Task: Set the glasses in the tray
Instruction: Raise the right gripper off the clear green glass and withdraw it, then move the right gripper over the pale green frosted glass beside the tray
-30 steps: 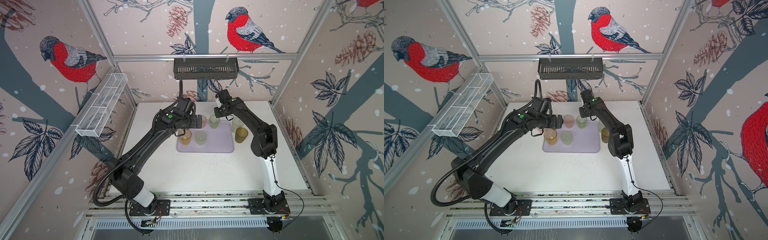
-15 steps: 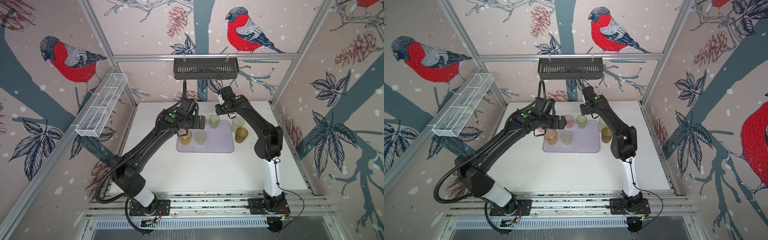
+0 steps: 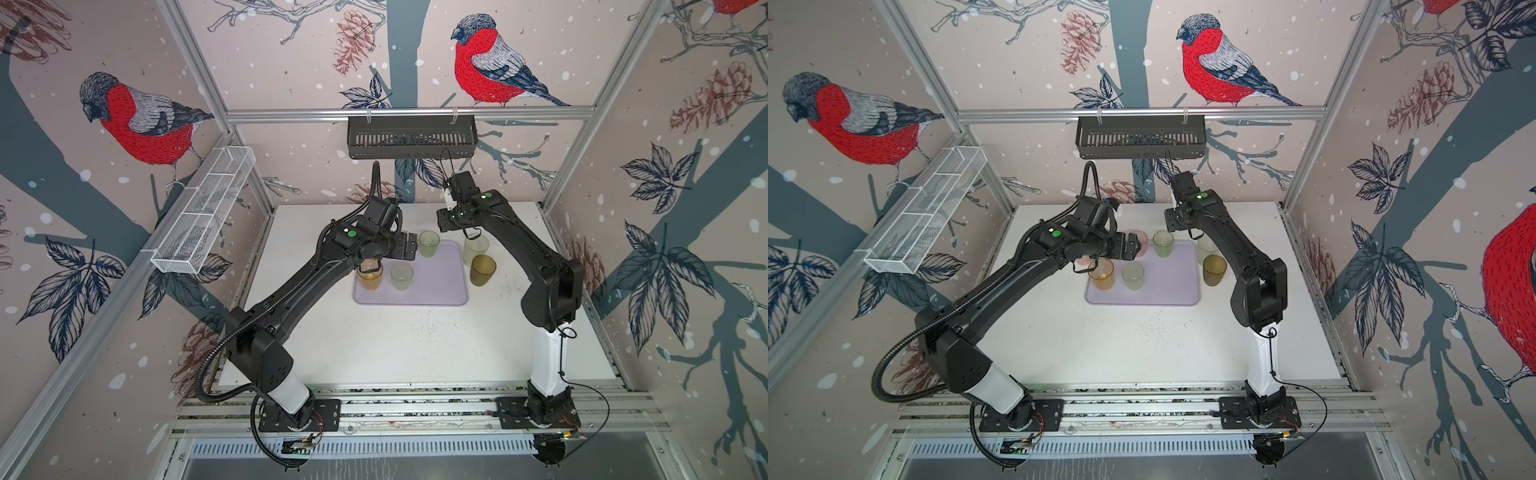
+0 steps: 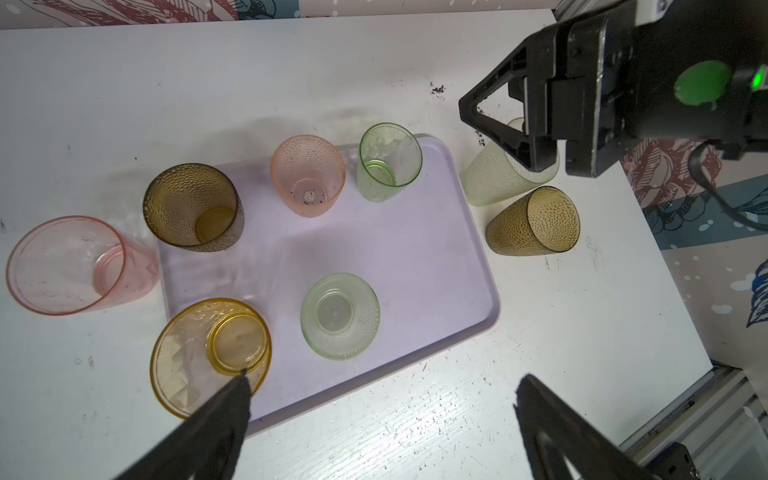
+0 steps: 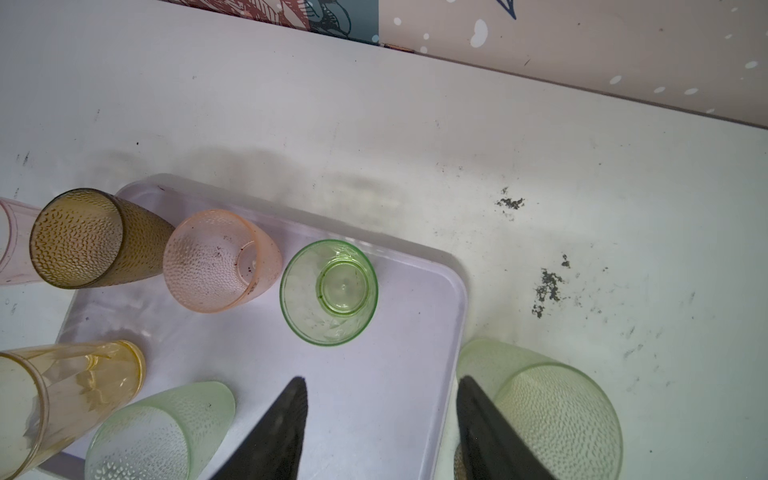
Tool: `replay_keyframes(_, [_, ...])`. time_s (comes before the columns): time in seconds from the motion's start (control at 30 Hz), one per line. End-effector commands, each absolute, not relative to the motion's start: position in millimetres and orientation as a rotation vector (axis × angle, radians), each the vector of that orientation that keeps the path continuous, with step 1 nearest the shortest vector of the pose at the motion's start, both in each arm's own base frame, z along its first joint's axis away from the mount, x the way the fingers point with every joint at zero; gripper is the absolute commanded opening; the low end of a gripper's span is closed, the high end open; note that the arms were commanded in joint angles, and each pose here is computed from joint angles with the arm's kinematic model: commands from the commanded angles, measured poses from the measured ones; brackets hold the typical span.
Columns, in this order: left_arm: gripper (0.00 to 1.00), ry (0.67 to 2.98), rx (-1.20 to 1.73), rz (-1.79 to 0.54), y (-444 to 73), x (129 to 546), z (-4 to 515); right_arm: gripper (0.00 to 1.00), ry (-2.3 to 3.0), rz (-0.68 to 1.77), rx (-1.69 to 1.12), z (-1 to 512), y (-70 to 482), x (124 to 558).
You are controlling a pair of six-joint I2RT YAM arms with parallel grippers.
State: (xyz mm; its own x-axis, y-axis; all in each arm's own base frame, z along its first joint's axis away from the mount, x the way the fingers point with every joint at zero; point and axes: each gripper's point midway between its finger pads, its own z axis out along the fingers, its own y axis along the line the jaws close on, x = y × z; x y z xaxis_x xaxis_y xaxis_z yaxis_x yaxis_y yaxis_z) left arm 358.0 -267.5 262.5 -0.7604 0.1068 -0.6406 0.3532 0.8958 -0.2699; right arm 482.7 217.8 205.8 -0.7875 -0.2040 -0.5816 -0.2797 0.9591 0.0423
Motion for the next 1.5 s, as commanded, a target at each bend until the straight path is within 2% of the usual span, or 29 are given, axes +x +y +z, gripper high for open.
replay_keyframes(0.0, [0.99, 2.370, 0.369, -0.541, -277.3, 361.6, 267.9, 0.59, 2.494, 0.165, -0.305, 214.8, 211.1, 479.4])
replay_keyframes(0.63, [0.99, 2.345, 0.471, -0.619, -300.2, 364.0, 267.0, 0.62, 2.495, 0.169, -0.210, 231.2, 171.4, 458.7])
replay_keyframes(0.93, [0.99, 2.349, 0.508, -0.646, -306.7, 362.1, 264.1, 0.62, 2.518, 0.233, -0.142, 224.2, 143.6, 447.7])
replay_keyframes(1.47, [0.99, 2.365, 0.592, -0.718, -325.7, 353.8, 252.9, 0.62, 2.588, 0.153, -0.105, 203.2, 102.6, 448.1])
